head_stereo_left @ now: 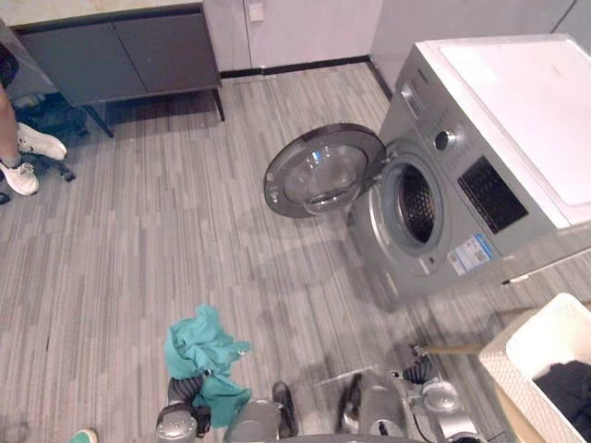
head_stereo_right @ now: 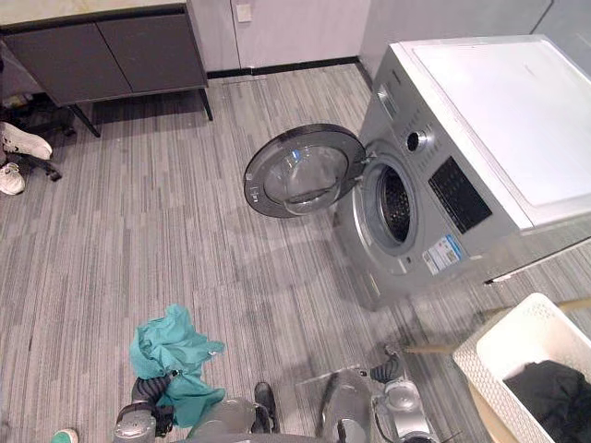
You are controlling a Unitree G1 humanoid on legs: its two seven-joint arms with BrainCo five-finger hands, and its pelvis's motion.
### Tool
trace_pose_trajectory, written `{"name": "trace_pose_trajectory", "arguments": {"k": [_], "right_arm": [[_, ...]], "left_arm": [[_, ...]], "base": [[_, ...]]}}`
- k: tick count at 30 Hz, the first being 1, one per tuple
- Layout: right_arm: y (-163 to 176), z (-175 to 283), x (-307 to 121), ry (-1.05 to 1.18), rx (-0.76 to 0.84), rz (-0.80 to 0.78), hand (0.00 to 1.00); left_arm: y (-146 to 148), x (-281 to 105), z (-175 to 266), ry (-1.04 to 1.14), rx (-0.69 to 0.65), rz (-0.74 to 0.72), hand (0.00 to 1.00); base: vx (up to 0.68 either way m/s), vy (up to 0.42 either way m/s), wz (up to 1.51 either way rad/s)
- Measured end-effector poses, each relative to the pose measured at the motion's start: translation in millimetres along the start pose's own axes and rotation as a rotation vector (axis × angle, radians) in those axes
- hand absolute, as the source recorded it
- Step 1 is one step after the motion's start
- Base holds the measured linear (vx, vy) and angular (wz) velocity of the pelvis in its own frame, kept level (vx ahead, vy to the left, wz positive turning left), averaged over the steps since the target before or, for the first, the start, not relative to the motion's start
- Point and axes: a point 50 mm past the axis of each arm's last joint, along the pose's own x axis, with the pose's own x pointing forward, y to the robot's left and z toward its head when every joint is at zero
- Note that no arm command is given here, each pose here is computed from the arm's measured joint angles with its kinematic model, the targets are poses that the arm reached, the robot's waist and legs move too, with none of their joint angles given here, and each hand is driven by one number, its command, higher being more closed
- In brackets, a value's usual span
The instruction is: Pick up the laundry basket with both hands and put the clothes into the washing machine.
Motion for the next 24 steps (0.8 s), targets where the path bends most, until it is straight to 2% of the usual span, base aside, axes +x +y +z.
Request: {"name": "trace_pose_trajectory", "arguments": {"k": [9, 11, 12, 17, 24], "right_arm": [[5.4, 0.0, -5.8, -0.018, 0.03, 0.006, 0.0], [6.3, 14.3, -10.1, -0.097, 0.032, 0.001, 0.0], [4.7, 25.9, -11.2, -0.154, 0.033, -0.007, 0.0], [5.8, 22.3, -14.9, -0.15, 0.044, -0.021, 0.0], [11.1, 9.0, -19.2, -0.104, 0.06, -0.018, 0.0]], "left_arm": [[-13.7, 5.3, 22.0, -0.065, 0.01, -0.044, 1.0], [-21.5, -5.5, 14.4, -0.058, -0.014, -0.061, 1.0], [-31.9, -7.2, 26.3, -0.1, -0.03, -0.088, 1.0], [-52.4, -10.4, 54.8, -0.207, -0.036, -0.169, 1.0], [-76.9, -20.1, 56.0, -0.218, -0.019, -0.264, 1.0]], "base": [[0.53, -0.193, 0.26], [0.61, -0.183, -1.22], [0.43, -0.063, -1.28], [0.32, 0.044, -1.18], [0.14, 0.311, -1.45]]}}
